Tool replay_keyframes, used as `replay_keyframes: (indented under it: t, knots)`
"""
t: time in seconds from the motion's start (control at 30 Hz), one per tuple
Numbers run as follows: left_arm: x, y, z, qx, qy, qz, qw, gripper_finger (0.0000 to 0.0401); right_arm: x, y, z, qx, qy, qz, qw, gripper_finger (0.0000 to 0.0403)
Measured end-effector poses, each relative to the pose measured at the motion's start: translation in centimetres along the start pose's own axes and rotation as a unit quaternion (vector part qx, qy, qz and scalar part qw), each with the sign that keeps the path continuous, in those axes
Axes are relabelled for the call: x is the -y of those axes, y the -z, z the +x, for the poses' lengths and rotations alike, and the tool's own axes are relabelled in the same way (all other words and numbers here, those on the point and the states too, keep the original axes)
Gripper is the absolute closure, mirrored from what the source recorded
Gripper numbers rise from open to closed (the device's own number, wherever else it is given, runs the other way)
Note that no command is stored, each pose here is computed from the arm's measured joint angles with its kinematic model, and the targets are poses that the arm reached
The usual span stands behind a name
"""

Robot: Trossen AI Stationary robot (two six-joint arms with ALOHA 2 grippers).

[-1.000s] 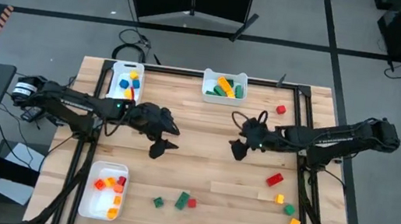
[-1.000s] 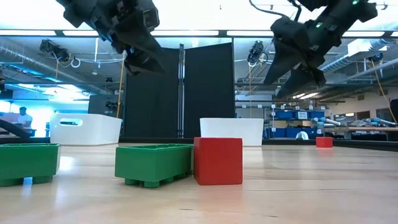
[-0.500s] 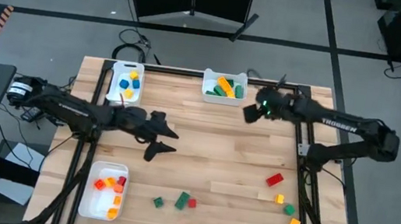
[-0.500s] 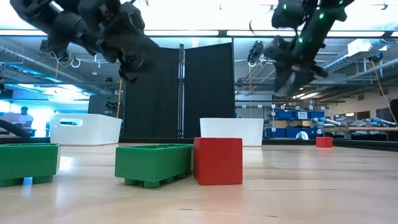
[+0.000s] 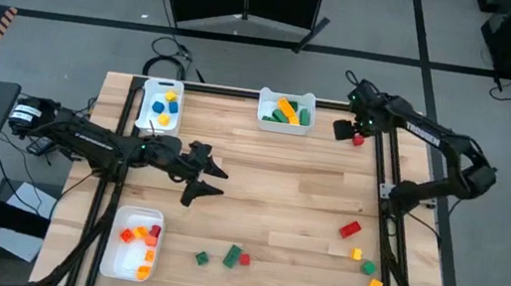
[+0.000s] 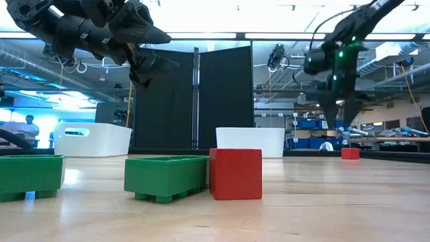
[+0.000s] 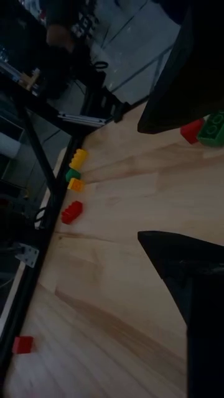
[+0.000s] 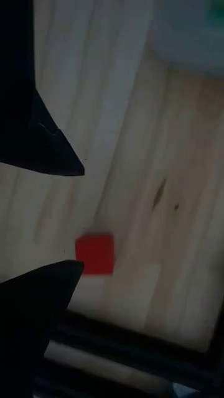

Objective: Sort blocks by size
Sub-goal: Put the red block into the top left white bin

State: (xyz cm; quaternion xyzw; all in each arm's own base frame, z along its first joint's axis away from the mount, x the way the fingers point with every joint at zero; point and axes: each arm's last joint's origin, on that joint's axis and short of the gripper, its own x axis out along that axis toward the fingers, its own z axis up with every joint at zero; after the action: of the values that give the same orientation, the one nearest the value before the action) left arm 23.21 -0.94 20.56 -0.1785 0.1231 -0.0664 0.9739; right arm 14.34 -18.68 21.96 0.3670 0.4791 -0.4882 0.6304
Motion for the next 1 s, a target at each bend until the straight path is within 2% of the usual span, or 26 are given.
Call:
replay_keyframes:
  t: [0.23, 0.5, 0.8, 1.0]
  knots:
    - [0.1, -0.1, 0.0, 0.005, 0.006, -0.001, 1.000, 0.0123, 1.2, -1.2, 3.5, -0.071, 0.035, -0.004, 0.997, 0.0155]
    - [0.2, -0.4, 0.0, 0.018, 0.012, 0.001, 1.000, 0.0123, 0.6, -2.8, 5.3, -0.098, 0.084, 0.029, 0.991, 0.0162]
    - [0.2, -0.5, 0.0, 0.023, 0.014, 0.001, 1.000, 0.0123, 0.3, -3.6, 7.6, -0.157, 0.154, 0.037, 0.975, 0.0165]
    - [0.3, -0.5, 0.0, 0.023, 0.023, 0.003, 0.999, 0.0123, 0.2, -3.7, 8.5, -0.169, 0.165, 0.031, 0.971, 0.0177]
